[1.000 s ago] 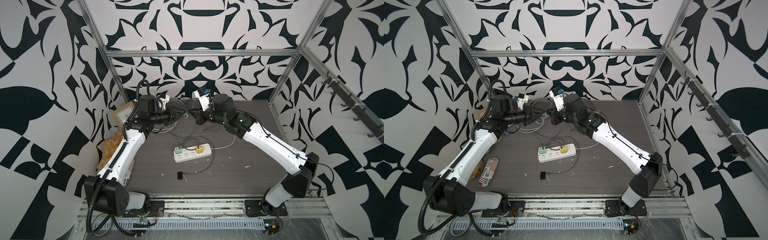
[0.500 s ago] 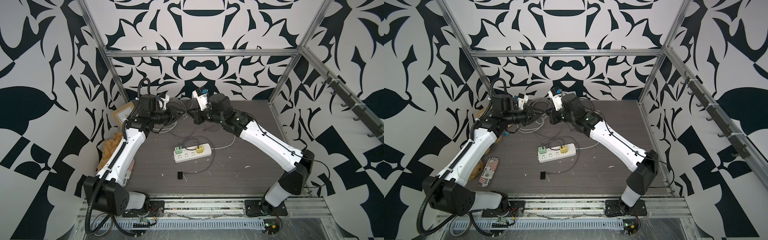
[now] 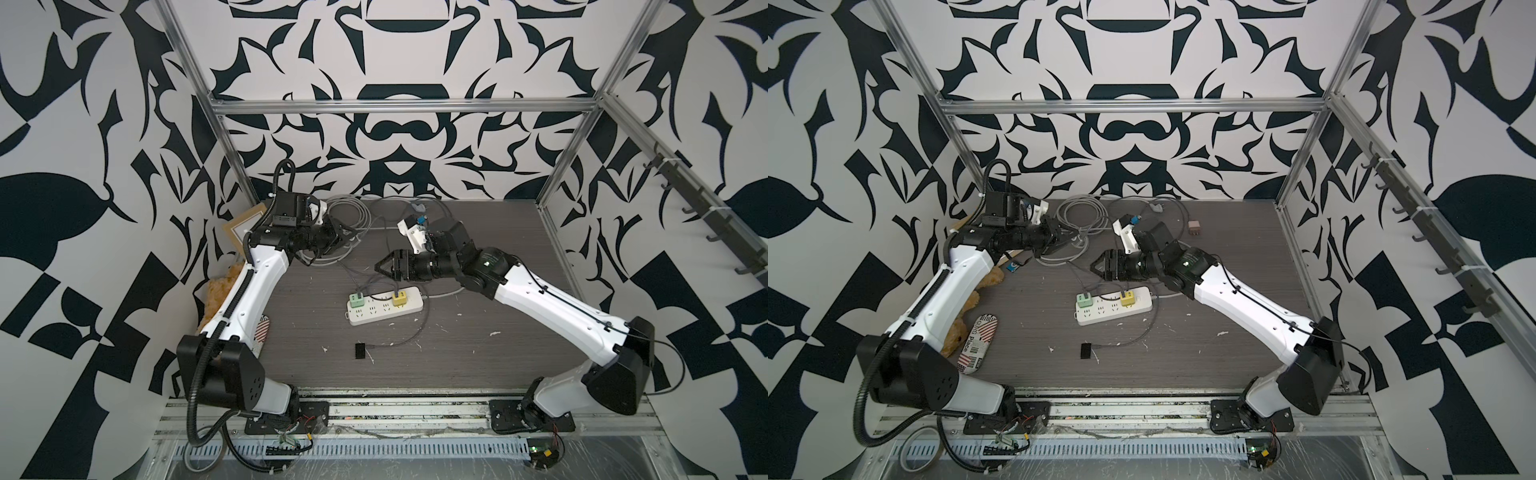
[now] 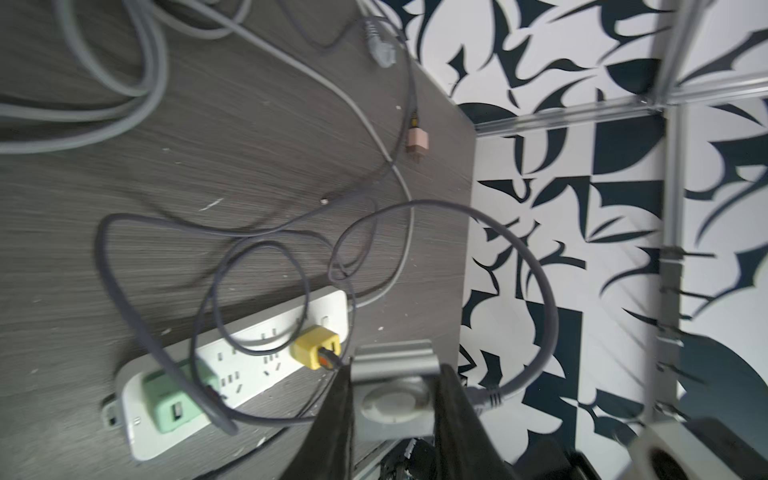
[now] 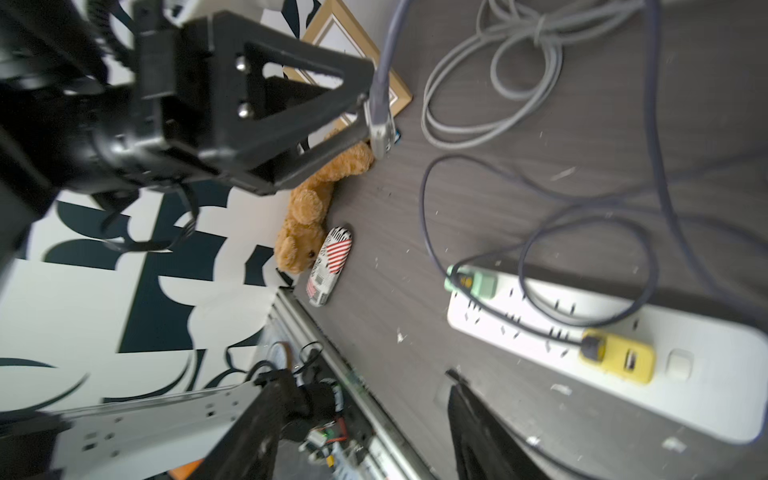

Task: Charge mp3
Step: Place the MP3 player at the center of the board.

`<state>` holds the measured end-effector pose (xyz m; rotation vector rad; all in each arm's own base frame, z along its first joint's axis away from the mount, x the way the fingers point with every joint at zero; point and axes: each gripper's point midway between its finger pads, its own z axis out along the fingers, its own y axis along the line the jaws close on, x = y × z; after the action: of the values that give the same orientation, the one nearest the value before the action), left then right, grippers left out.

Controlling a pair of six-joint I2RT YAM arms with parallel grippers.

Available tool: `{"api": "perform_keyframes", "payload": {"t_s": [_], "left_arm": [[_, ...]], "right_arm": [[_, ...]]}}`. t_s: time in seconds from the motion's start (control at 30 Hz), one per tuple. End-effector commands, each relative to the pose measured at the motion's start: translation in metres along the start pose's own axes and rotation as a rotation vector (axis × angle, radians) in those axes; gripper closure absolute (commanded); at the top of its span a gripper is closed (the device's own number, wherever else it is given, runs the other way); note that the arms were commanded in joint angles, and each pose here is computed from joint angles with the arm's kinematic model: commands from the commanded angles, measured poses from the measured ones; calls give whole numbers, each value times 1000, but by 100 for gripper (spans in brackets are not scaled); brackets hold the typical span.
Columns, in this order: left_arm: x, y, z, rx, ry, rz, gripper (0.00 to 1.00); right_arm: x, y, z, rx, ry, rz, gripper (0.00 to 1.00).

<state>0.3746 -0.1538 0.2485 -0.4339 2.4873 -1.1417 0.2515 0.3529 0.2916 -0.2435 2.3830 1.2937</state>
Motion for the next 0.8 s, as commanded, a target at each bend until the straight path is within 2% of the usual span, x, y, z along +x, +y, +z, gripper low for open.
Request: {"api": "perform_keyframes", "payload": {"t_s": [0.0,0.1,0.17,0.3,0.4,0.53,0.6,0.77], "left_arm": [[-1,47,0,-150,16,-60,100],[-6,87,4,-290,50,-66,100],[-1,111,9,-364,110,-74,100],[2,154,26,-490,183,-73,100],[-2,178,36,-573,224,-66,100],[-11,191,44,-630,249,-57,98],[-11,194,46,-636,259,-61,88],[-3,198,51,-615,275,-79,47]], "right_arm": [[-6,26,-22,-107,-46,100,31],[-13,0,-38,16,-76,123,31],[-29,-43,-57,177,-108,170,31],[-73,-156,-104,535,-115,231,31],[-107,-222,-119,758,-78,144,31],[-149,-291,-109,863,54,99,32],[-166,-312,-97,883,101,69,32],[-197,-351,-66,898,137,14,31]]}}
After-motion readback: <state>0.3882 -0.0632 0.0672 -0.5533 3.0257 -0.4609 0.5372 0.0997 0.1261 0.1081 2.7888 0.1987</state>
